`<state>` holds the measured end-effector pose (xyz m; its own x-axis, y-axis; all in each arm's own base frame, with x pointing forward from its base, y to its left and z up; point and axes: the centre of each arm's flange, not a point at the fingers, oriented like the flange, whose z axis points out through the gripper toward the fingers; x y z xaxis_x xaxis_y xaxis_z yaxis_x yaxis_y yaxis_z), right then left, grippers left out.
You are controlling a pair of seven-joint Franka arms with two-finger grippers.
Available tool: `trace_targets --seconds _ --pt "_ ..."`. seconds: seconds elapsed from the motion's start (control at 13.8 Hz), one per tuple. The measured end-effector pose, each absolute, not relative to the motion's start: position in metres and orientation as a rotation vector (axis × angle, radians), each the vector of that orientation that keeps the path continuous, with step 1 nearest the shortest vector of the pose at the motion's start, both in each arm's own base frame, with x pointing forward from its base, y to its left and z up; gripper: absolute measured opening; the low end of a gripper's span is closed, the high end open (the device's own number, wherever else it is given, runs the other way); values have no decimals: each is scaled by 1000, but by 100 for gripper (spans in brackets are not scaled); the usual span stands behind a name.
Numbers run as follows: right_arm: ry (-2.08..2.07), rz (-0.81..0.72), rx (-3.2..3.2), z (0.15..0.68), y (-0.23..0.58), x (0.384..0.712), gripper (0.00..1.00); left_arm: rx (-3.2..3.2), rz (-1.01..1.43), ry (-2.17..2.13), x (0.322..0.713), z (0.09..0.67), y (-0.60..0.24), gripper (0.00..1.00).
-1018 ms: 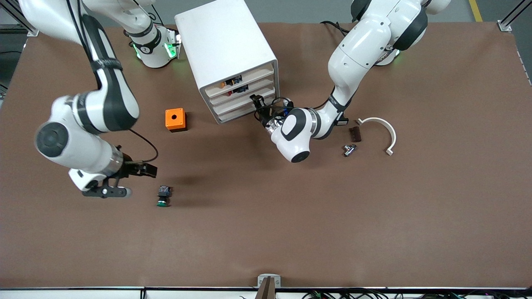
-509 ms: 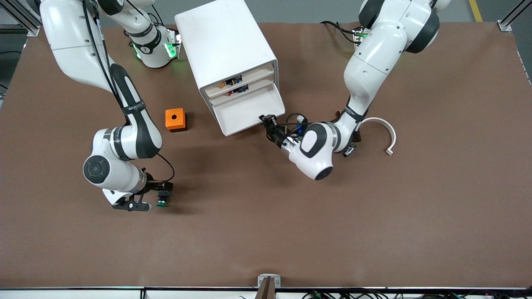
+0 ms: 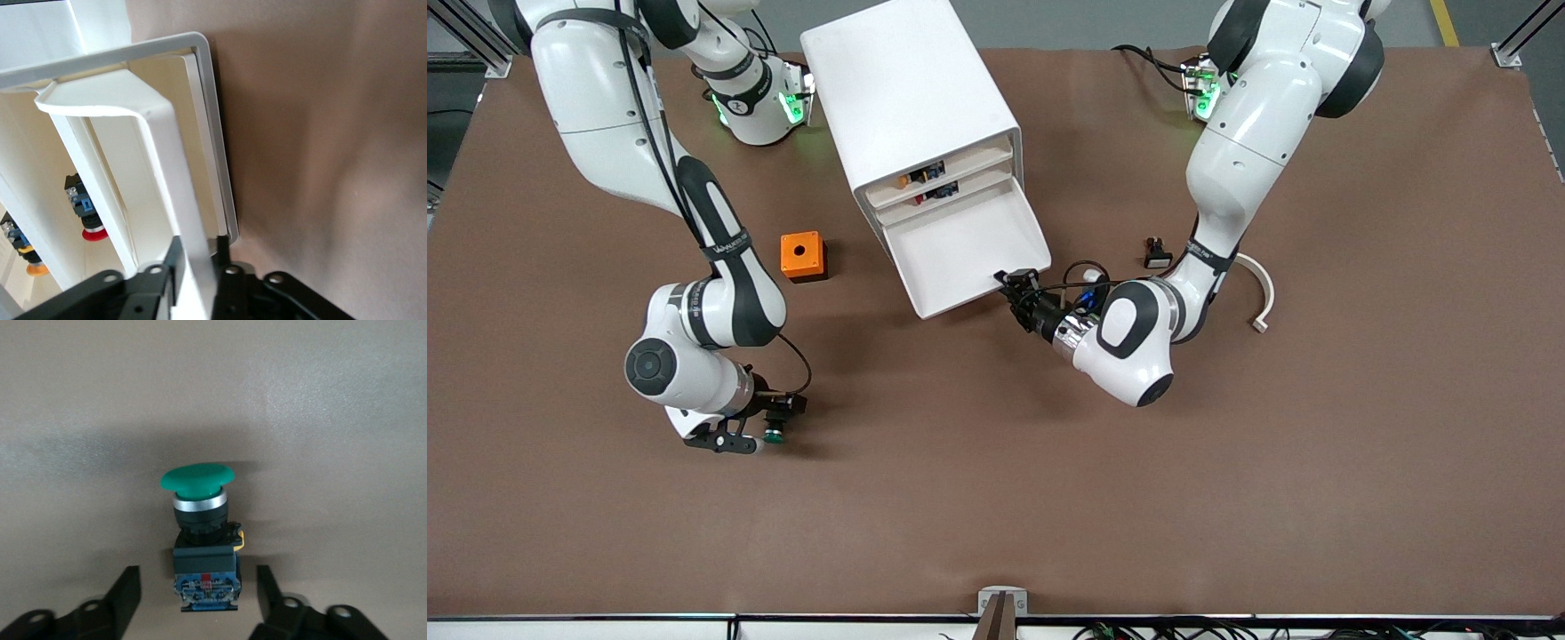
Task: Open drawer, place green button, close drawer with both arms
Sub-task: 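Pull the drawer open with the left gripper while the right gripper reaches the button, then grasp the green button with the right gripper while the left gripper withdraws, then carry the green button into the open drawer and release it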
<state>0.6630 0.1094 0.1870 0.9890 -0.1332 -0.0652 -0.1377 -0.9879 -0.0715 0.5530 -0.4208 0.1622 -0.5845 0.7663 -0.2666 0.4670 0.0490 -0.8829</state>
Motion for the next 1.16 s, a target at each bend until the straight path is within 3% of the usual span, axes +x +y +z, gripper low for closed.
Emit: trace_targets --seconds 0.07,0.15,0.29,0.51,0.8,1.16 --pt "211 92 -3057 187 109 663 74 -1257 1556 -2065 559 166 -417 43" --pt "214 89 -3058 188 107 664 67 -1259 1567 -2084 568 171 -410 55" --pt "228 77 -3057 190 101 667 44 -1253 1601 -2143 597 187 -380 73" --pt "258 64 -3054 193 89 671 41 -1340 1542 -2186 626 214 -331 100" --pt "438 167 -3023 215 106 668 41 -1641 1153 -2254 646 288 -299 100" --pt "825 299 -2962 314 191 638 41 -2003 831 -2143 644 395 -257 100"
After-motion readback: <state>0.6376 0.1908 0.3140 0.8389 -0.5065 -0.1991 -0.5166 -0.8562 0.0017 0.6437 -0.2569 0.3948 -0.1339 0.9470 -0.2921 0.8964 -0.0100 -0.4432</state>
